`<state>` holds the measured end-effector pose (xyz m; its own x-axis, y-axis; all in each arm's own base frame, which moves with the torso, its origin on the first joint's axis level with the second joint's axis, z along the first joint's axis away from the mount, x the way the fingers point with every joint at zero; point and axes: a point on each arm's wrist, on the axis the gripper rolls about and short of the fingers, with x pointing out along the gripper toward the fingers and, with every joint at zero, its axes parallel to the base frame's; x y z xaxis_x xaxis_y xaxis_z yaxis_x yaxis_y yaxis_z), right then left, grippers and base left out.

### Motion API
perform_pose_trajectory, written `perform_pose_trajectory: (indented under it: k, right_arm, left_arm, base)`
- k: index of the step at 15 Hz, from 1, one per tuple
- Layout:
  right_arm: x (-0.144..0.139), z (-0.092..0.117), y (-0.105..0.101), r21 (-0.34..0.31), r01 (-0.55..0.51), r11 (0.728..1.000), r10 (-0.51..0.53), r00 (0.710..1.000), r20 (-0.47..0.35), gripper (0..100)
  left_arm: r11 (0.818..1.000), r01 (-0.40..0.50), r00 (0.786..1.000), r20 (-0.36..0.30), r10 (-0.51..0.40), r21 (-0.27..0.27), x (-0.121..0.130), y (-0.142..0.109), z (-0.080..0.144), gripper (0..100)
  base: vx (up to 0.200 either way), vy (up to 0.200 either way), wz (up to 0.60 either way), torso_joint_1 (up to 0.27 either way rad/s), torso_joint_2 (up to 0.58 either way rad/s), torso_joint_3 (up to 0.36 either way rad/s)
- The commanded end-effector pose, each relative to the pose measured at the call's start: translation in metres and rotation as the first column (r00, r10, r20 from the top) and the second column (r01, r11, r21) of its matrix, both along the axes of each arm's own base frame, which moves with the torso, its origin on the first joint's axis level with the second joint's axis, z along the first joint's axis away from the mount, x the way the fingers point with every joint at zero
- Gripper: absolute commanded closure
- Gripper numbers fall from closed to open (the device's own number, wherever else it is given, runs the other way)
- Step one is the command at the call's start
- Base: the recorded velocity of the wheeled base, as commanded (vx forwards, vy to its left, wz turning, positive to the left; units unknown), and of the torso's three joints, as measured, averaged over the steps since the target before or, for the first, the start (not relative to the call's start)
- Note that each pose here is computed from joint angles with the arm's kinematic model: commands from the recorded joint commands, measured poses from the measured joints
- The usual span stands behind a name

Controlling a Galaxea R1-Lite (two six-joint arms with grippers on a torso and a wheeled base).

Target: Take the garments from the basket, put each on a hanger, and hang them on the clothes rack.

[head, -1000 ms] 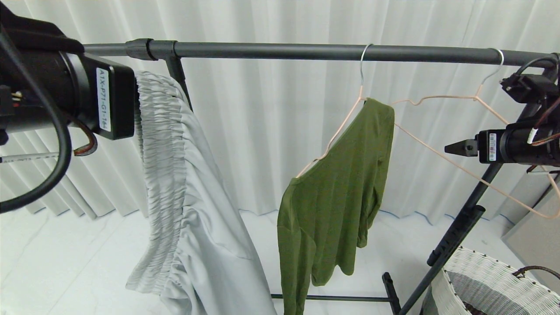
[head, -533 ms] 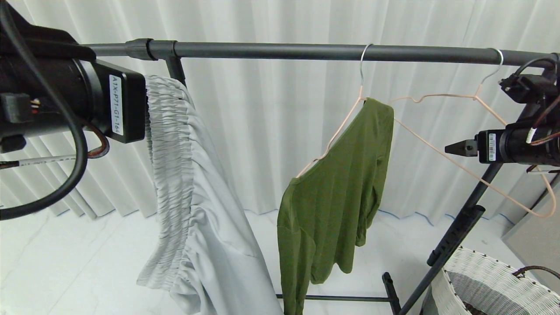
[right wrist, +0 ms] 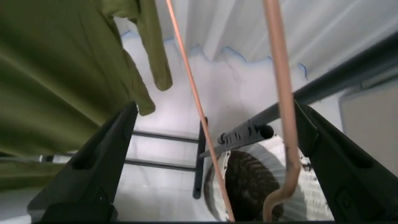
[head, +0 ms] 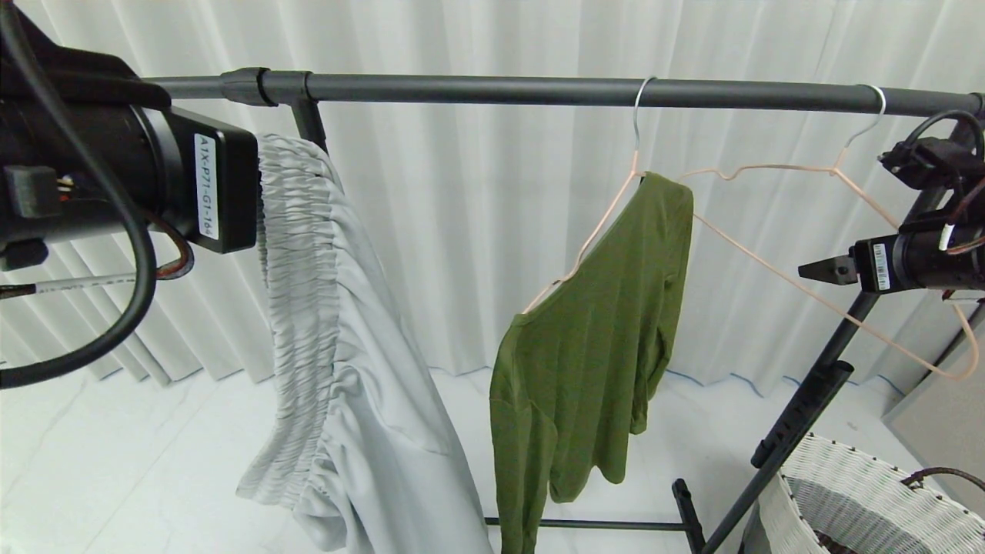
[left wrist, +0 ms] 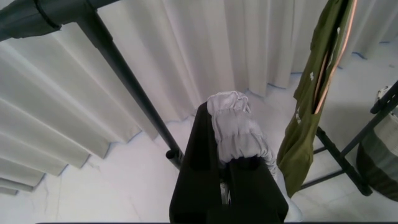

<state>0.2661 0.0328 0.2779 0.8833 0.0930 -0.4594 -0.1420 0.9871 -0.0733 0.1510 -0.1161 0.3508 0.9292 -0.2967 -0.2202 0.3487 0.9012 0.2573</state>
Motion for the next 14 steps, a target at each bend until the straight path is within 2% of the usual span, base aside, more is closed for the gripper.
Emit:
perform_pose_trajectory:
  k: [1,2,3,7,14]
  right_arm:
    - [0.0034,-0.0025,-0.0011,-0.001,0.000,1.000,0.000,1.000,-0.007,0]
    - [0.0053,-0.0037,-0.0008,0.000,-0.002,1.000,0.002,1.000,-0.009,0]
    - [0.0065,-0.0050,-0.0007,0.007,-0.014,1.000,0.014,1.000,-0.014,100]
    - [0.0060,-0.0003,0.0010,0.040,-0.065,0.997,0.065,0.998,-0.003,100]
    - [0.0041,0.0021,0.0008,0.053,-0.062,0.997,0.062,0.998,0.006,100]
  left_arm:
    - [1.000,0.000,1.000,-0.002,0.000,0.002,0.0006,-0.0005,-0.0007,100]
    - [1.000,0.000,1.000,-0.002,0.000,0.002,0.0006,-0.0005,-0.0007,100]
    - [1.000,0.000,1.000,-0.002,0.000,0.002,0.0006,-0.0005,-0.0007,100]
    - [1.000,0.000,1.000,-0.003,0.000,0.003,0.0010,-0.0009,-0.0010,100]
    - [1.000,0.000,1.000,-0.010,0.000,0.006,0.0034,-0.0029,-0.0023,100]
  base:
    - [0.000,0.000,0.00,0.000,0.00,0.000]
    - [0.000,0.000,0.00,0.000,0.00,0.000]
    - [0.000,0.000,0.00,0.000,0.00,0.000]
    - [0.000,0.000,0.00,0.000,0.00,0.000]
    - [0.000,0.000,0.00,0.000,0.00,0.000]
